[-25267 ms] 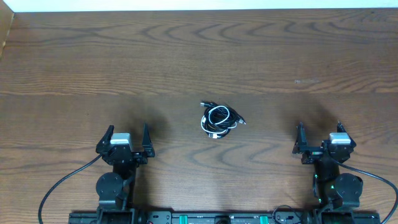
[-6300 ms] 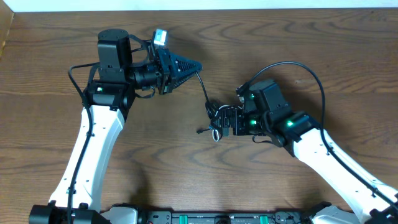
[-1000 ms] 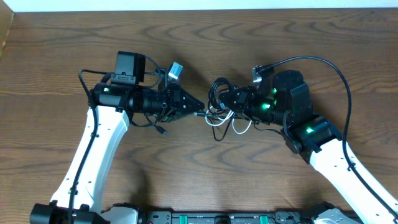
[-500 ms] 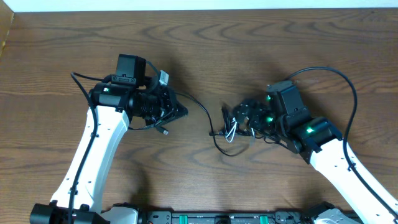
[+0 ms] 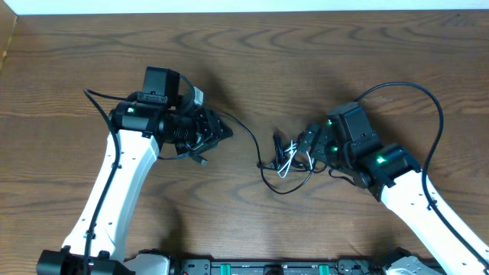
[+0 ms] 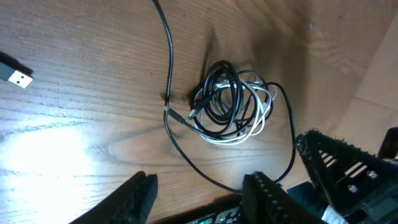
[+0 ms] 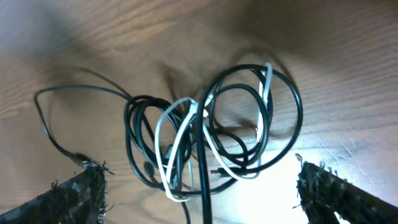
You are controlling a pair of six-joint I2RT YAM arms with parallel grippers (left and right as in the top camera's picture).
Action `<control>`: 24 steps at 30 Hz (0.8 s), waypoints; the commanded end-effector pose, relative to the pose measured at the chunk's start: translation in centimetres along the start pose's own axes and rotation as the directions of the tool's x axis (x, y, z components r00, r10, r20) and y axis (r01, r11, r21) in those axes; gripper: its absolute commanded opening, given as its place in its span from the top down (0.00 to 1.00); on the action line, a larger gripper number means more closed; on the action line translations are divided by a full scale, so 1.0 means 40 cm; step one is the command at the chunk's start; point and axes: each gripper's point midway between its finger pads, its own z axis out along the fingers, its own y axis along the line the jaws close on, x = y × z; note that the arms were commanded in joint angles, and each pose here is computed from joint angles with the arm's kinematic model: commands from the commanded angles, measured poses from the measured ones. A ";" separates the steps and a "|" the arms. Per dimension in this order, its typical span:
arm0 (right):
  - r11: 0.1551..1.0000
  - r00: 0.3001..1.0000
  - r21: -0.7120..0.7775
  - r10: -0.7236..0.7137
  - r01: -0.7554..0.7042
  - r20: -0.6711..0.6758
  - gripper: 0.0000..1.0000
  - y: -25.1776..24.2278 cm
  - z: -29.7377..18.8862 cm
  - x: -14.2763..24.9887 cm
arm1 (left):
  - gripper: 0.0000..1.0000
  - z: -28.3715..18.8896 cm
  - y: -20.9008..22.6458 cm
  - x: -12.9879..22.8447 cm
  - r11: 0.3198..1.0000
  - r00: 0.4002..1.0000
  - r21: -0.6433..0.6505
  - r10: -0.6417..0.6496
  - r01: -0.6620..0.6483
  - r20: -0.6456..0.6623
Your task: Untangle cables
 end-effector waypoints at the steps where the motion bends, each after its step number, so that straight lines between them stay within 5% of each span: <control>1: 1.000 0.999 -0.007 -0.007 0.007 -0.032 0.01 0.002 -0.003 0.012 | 0.44 -0.007 -0.004 0.001 1.000 1.000 -0.004 0.014 -0.014 0.010; 8: 0.999 0.996 -0.034 -0.006 0.003 -0.093 0.01 0.011 -0.005 0.040 | 0.24 -0.008 0.007 -0.006 0.999 1.000 -0.029 0.014 -0.013 0.026; 16: 1.000 0.971 -0.005 0.013 -0.014 -0.237 0.01 -0.017 -0.017 0.115 | 0.14 -0.030 0.111 -0.067 0.962 0.985 -0.271 0.032 0.016 0.170; 18: 1.000 0.969 0.006 0.016 -0.014 -0.245 0.01 -0.023 -0.018 0.120 | 0.02 -0.033 0.119 -0.072 0.957 0.983 -0.290 0.036 0.019 0.181; 24: 1.000 0.966 -0.012 0.015 -0.018 -0.259 0.01 -0.014 -0.020 0.126 | 0.01 -0.033 0.120 -0.068 0.957 0.984 -0.290 0.032 0.020 0.175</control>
